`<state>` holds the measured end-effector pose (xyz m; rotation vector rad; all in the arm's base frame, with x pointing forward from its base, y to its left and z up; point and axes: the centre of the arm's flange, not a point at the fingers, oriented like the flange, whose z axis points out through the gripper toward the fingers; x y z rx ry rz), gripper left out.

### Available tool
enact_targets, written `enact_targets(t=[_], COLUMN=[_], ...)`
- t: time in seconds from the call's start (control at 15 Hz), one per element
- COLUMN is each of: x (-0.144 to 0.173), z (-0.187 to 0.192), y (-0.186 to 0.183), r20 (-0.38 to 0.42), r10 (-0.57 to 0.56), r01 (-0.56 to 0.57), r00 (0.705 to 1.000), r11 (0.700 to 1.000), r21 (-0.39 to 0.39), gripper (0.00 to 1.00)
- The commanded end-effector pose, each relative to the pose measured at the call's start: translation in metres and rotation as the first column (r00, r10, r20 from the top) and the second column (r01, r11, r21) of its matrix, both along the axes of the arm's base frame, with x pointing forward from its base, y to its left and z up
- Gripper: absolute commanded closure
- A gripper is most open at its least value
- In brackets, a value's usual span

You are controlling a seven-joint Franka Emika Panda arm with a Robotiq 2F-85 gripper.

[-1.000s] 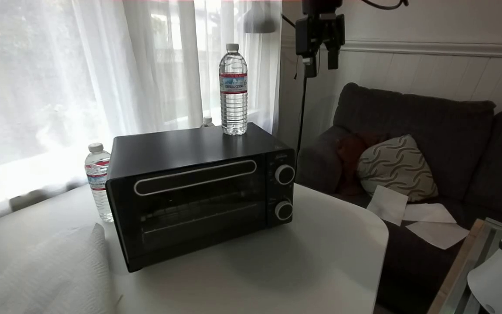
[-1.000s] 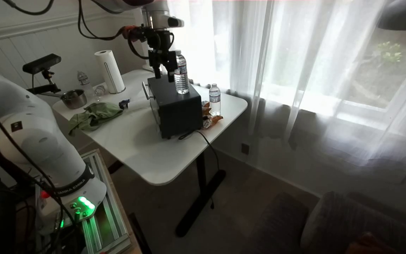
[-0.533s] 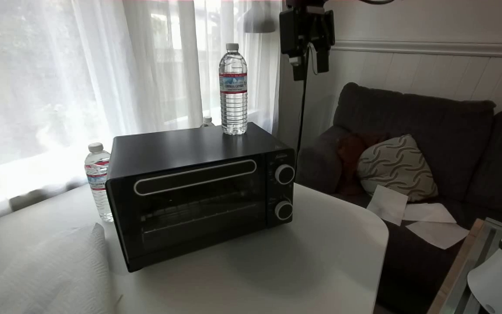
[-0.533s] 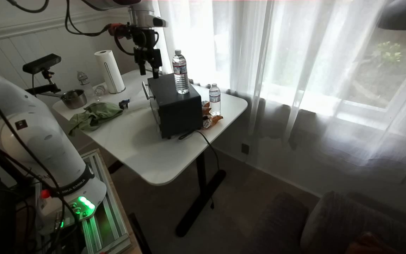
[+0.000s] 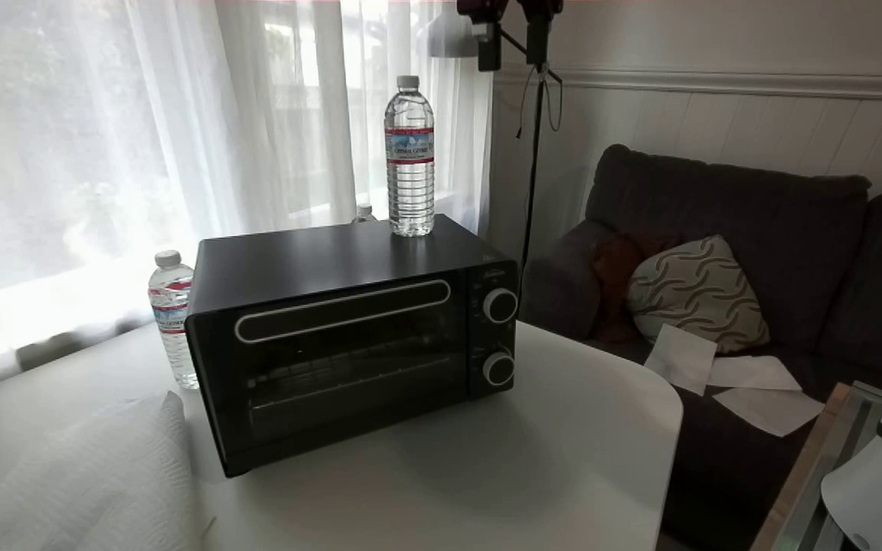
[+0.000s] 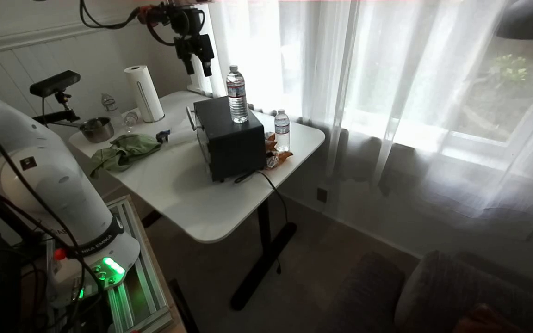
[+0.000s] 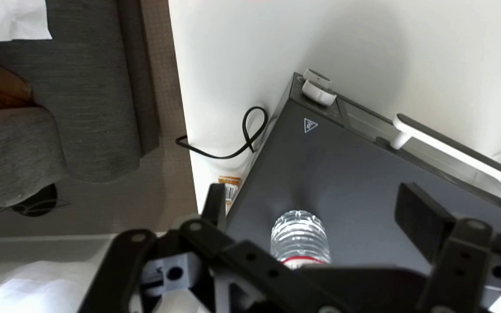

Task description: Put the bottle of water on the table

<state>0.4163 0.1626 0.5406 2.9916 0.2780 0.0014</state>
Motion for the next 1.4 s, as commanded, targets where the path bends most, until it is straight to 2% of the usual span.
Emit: enact_targets(t=[0.0,0.2,0.67,0.8,0.87,0.93,1.0,1.07,1.27,1.33], x=[0.021,0.037,0.077,0.084,0.087,0.089,0.092,0.095,0.103,0.106], z=[0.020,0.022,0.013,0.010,0.009,0.008,0.007,0.007,0.003,0.002], y=[0.007,0.012,0.017,0.017,0.018,0.018,0.017,0.017,0.016,0.017], r20=[0.063,0.099,0.117,0.111,0.109,0.108,0.112,0.111,0.111,0.111], r10=[0.016,0.028,0.018,0.016,0.013,0.013,0.011,0.008,0.003,0.003], r01=[-0.017,-0.031,-0.027,-0.024,-0.021,-0.020,-0.019,-0.015,-0.010,-0.011], r00=[0.998,0.995,0.993,0.994,0.994,0.994,0.994,0.994,0.994,0.994], r11=[1.000,0.999,0.997,0.997,0.997,0.997,0.998,0.998,0.998,0.998], r21=[0.006,0.031,0.068,0.071,0.070,0.070,0.067,0.069,0.066,0.065], gripper=[0.00,0.00,0.00,0.11,0.22,0.19,0.21,0.27,0.24,0.28])
